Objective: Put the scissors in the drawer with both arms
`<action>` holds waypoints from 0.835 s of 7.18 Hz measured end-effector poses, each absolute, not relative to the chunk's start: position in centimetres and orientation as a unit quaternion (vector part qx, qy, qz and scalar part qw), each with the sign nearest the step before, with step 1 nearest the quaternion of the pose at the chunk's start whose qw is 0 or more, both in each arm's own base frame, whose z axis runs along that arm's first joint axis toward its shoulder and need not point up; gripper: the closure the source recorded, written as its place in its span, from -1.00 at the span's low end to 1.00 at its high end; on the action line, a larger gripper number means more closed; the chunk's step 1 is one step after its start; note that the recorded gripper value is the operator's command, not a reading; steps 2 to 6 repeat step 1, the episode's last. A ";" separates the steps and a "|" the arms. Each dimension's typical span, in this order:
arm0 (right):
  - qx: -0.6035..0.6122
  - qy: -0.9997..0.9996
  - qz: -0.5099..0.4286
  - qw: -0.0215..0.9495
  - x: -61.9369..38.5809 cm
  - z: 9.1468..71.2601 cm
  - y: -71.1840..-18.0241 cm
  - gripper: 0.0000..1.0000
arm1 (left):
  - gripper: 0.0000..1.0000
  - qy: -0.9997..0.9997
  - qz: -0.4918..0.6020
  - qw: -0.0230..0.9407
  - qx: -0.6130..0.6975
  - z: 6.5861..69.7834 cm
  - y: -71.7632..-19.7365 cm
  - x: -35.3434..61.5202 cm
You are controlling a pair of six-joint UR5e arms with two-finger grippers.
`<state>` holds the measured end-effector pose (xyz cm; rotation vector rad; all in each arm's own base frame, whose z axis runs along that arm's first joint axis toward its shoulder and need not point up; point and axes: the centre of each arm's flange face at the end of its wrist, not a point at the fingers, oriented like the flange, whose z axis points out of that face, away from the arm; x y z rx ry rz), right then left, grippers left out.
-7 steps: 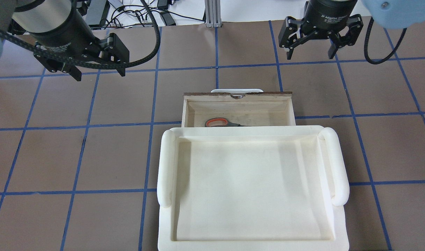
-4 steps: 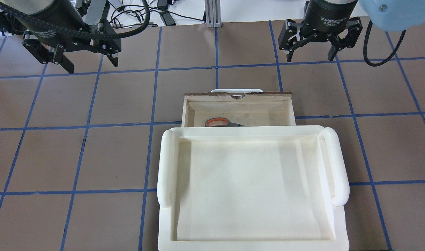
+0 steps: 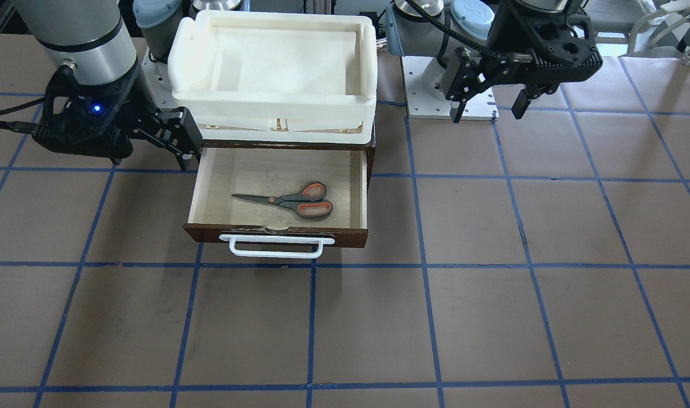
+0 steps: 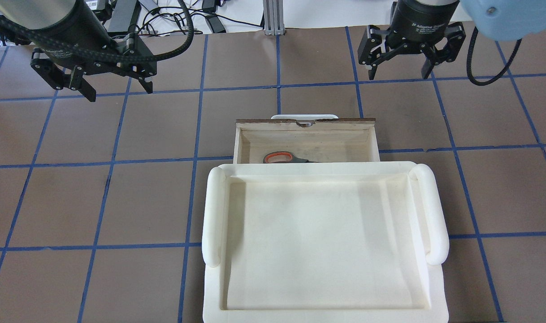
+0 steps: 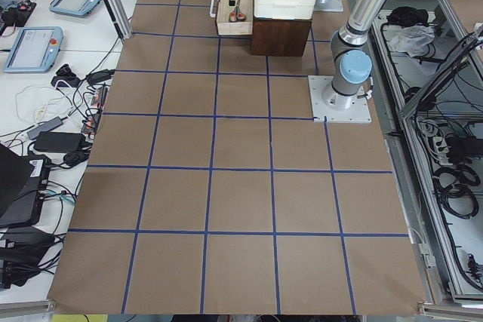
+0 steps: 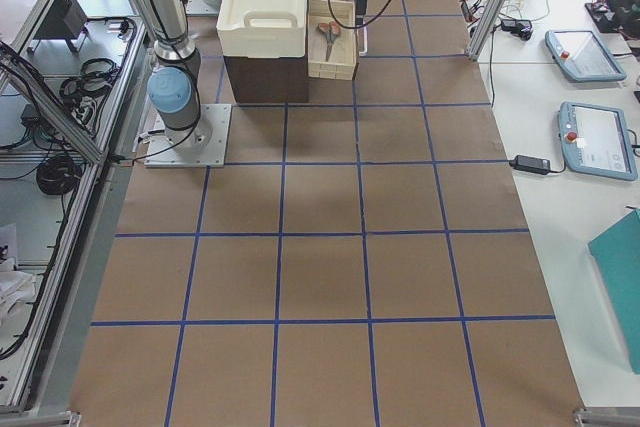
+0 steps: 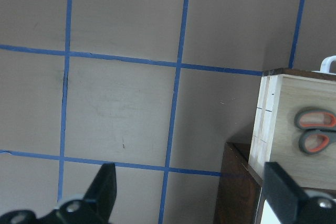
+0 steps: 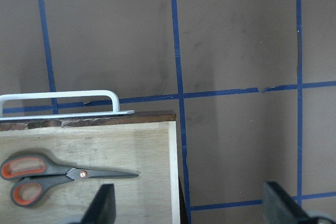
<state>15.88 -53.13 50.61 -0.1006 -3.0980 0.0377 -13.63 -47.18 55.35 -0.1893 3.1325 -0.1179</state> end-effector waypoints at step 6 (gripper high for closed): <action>-0.033 -0.999 0.012 0.021 15.9 50.6 -53.1 -1.00 | -1.00 0.997 -0.038 0.001 -0.060 55.4 -47.1 -13.6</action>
